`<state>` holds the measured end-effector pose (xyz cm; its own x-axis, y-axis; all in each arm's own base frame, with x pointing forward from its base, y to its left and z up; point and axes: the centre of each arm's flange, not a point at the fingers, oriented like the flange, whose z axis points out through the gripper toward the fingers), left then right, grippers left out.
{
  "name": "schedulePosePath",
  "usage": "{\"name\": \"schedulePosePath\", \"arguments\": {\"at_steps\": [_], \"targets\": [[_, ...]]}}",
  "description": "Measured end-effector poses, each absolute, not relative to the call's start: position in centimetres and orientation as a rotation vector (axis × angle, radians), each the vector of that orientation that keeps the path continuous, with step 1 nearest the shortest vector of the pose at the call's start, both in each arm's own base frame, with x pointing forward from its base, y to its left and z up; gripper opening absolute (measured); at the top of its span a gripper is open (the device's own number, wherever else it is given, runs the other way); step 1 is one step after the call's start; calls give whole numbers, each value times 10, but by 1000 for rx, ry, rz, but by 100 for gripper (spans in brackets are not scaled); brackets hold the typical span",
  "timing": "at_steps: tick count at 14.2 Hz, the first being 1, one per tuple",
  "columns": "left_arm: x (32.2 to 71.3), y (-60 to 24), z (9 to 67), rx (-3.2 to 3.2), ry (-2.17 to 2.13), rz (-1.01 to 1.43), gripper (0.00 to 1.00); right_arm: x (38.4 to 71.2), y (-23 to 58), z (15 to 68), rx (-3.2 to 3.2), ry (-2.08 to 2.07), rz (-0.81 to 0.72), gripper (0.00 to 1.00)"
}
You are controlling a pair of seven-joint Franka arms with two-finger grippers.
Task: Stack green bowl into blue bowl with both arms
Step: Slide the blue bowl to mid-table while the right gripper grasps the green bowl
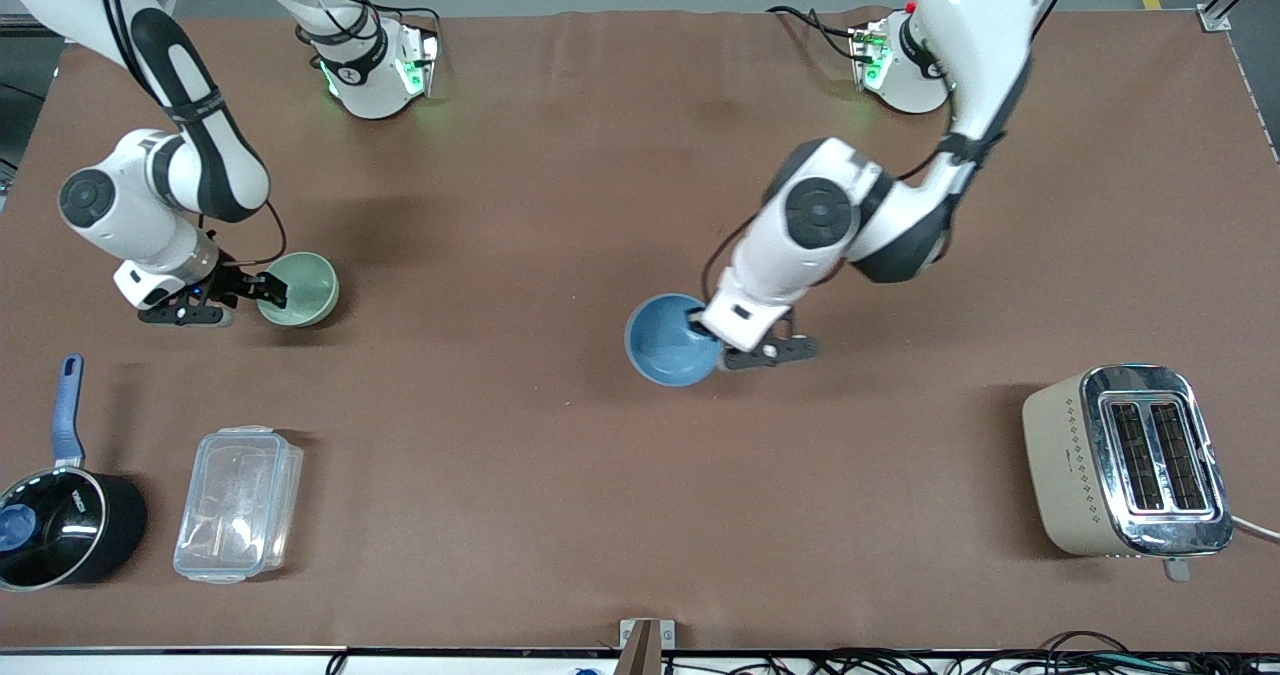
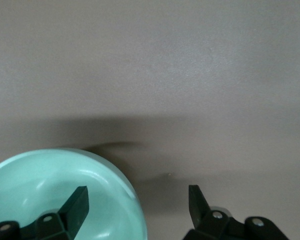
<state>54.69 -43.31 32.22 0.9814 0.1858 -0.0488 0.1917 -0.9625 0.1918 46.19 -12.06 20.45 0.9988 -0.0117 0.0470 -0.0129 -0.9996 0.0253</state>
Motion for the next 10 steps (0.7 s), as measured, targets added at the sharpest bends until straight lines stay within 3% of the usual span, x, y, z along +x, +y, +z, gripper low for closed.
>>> {"name": "schedulePosePath", "arguments": {"at_steps": [4,10], "targets": [[513,-501,270,2923,298,-135,5,434,-111,186,3104,-8,137,84],[495,-525,235,2916,274,-166,5,439,-106,191,3102,15,155,24]]}}
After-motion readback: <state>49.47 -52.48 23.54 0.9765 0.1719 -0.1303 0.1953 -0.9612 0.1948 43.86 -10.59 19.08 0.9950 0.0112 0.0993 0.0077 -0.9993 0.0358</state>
